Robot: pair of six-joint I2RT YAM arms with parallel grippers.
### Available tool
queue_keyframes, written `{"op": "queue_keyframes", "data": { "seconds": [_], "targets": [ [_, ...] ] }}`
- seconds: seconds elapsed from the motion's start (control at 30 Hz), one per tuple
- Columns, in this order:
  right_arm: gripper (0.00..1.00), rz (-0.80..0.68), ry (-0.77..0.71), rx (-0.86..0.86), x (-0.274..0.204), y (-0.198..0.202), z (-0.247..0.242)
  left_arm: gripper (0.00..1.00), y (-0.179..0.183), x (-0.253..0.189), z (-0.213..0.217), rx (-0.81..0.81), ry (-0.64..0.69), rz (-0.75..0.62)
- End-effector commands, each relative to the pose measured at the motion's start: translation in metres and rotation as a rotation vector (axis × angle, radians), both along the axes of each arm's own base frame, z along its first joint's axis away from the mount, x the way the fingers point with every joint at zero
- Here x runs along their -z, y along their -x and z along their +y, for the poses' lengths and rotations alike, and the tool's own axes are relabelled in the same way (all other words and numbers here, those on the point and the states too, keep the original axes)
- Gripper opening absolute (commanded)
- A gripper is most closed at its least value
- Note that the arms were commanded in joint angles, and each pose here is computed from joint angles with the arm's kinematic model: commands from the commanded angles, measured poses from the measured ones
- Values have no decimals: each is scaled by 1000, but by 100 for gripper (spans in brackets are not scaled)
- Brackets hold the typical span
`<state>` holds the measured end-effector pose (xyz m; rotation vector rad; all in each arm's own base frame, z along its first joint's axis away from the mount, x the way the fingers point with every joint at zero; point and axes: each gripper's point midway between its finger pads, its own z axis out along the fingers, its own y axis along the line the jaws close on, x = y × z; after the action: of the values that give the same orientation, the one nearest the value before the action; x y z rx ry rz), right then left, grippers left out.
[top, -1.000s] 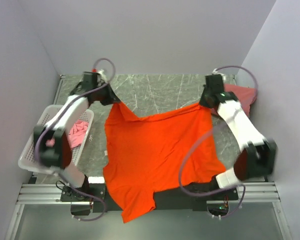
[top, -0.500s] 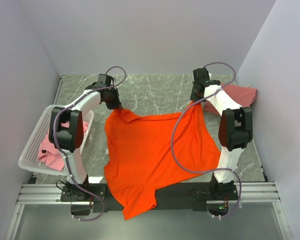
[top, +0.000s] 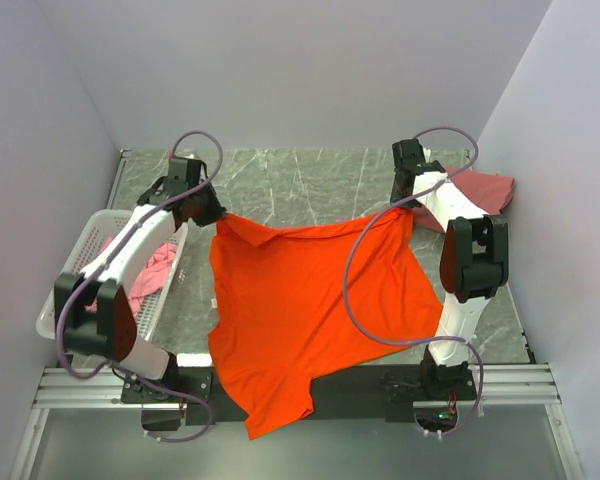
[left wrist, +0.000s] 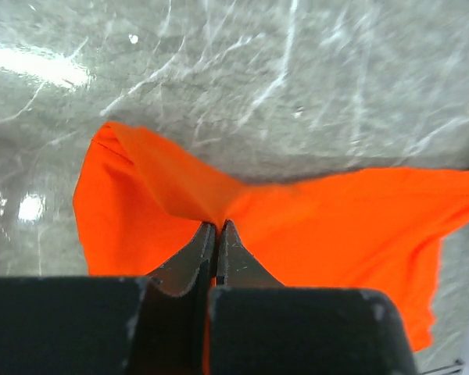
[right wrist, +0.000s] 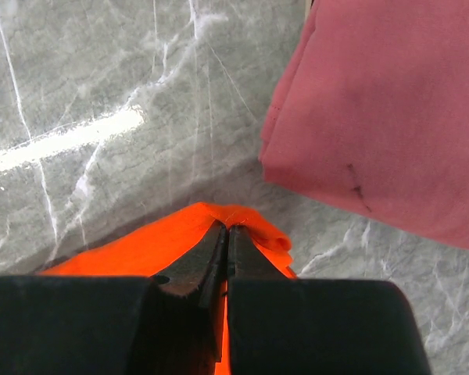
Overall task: Fold and stack the t-shirts
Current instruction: Fold the tshirt
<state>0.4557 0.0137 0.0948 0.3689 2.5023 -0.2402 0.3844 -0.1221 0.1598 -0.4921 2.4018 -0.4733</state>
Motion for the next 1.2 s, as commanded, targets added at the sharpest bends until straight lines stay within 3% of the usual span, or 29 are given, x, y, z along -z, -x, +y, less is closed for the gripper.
{"op": "queue_keyframes", "data": {
  "seconds": [0.0,0.17,0.63,1.03,1.1,1.13,1.17],
  "targets": [
    [0,-43,30,5,-21,0,-8,1,8,-30,10,-97,30,-74],
    [0,-29,50,-4,-22,2,-11,1,35,-22,-5,-22,106,-21],
    [0,6,75,5,-29,27,-18,1,122,21,9,-17,96,140],
    [0,37,103,20,-29,53,-25,1,183,46,-3,62,177,280],
    [0,49,97,31,-25,64,-26,10,193,49,-6,91,195,307],
    [0,49,89,28,-25,67,-24,19,199,49,-6,95,195,325],
    [0,54,80,26,-23,76,-21,44,200,48,-5,94,191,327]
  ]
}}
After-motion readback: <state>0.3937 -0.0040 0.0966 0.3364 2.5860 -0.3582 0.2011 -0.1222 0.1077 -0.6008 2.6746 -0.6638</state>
